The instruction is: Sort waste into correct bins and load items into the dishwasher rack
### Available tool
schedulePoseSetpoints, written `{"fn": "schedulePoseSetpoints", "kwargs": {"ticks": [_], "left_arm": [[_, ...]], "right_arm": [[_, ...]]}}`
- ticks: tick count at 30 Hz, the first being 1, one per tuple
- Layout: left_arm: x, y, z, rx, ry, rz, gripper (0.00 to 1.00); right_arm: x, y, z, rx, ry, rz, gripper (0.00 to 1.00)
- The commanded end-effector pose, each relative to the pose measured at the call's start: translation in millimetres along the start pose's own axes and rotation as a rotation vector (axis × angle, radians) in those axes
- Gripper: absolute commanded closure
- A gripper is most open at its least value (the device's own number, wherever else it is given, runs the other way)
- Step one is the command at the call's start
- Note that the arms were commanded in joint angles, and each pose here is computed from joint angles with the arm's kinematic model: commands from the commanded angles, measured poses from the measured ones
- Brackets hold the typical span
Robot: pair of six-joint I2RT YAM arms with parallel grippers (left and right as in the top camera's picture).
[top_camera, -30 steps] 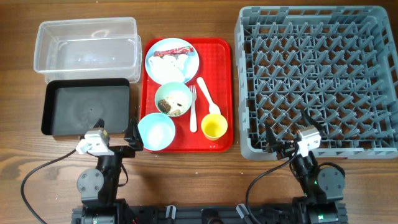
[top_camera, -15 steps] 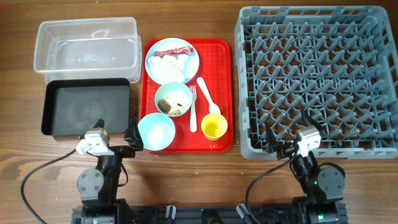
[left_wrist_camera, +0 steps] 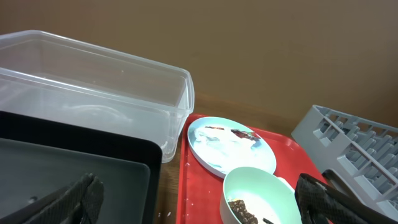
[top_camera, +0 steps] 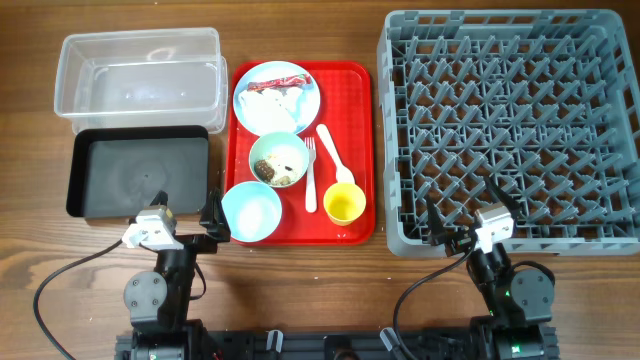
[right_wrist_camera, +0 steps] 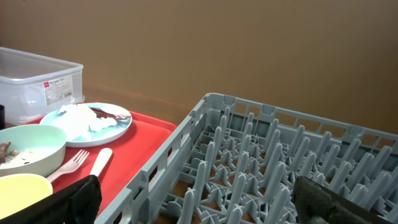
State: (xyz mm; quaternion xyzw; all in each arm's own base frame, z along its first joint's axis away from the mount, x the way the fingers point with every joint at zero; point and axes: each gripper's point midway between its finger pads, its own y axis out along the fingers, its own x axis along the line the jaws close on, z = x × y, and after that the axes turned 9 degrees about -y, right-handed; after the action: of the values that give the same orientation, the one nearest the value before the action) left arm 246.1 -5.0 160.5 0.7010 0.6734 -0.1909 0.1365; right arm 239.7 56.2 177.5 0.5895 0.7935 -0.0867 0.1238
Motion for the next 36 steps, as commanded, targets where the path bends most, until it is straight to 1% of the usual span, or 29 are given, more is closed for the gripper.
{"fn": "schedulePoseSetpoints", "kwargs": {"ticks": [1,8,11,13,17,19,20,21,23,25,26,28,30,33,36], "left_arm": [[2.8,-0.2,0.4,-0.006,0.023,-0.011,0.00],[2.6,-0.2,0.0,-0.008,0.023,-0.010,0.00],[-6.0,-0.3,-3.3,-0.017,0.027,0.034,0.00],[-11.1,-1.0,-12.8,-0.055,0.033,0.054,0.00],[-31.7,-9.9,-51.9,-0.103,0.041,0.077,0.00],[-44.4,-9.6,-77.4,-0.074,0.036,0.064,0.00],[-49.9,-5.1,-89.6,-0.045,0.036,0.050,0.00],[-61.5,12.2,-107.9,0.045,0.076,0.035,0.00],[-69.1,34.1,-123.7,0.160,0.097,0.000,0.00],[-82.9,69.6,-135.1,0.354,0.166,-0.035,0.01],[-90.6,92.7,-140.3,0.438,0.169,-0.065,0.00],[-107.8,134.3,-130.3,0.598,0.173,-0.072,0.00],[-116.3,169.2,-110.9,0.709,0.178,-0.078,0.00],[-115.4,199.6,-82.4,0.816,0.178,-0.100,0.00],[-101.9,224.7,-32.5,0.944,0.166,-0.122,0.00]], "right_arm": [[1.2,0.4,-0.2,-0.002,-0.013,-0.005,0.00],[-2.4,0.0,-12.5,-0.052,-0.020,0.010,0.00],[-9.2,-0.7,-20.2,-0.080,-0.028,0.045,0.00],[-15.7,-1.5,-24.3,-0.092,-0.031,0.080,0.00],[-28.5,-10.5,-72.4,-0.186,-0.040,0.108,0.00],[-35.1,-9.4,-93.0,-0.190,-0.041,0.109,0.00],[-39.0,-6.2,-103.5,-0.180,-0.039,0.105,0.00],[-46.6,7.3,-118.7,-0.140,-0.031,0.093,0.00],[-55.9,27.4,-136.7,-0.081,0.007,0.069,0.00],[-62.6,60.2,-148.7,0.044,0.052,0.008,0.00],[-67.4,81.0,-149.2,0.154,0.073,-0.023,0.00],[-70.2,103.6,-142.8,0.298,0.103,-0.065,0.00],[-68.9,119.1,-132.8,0.390,0.124,-0.101,0.00],[-57.7,128.4,-122.9,0.427,0.148,-0.170,0.00],[-49.8,133.3,-111.3,0.457,0.161,-0.211,0.00]]}}
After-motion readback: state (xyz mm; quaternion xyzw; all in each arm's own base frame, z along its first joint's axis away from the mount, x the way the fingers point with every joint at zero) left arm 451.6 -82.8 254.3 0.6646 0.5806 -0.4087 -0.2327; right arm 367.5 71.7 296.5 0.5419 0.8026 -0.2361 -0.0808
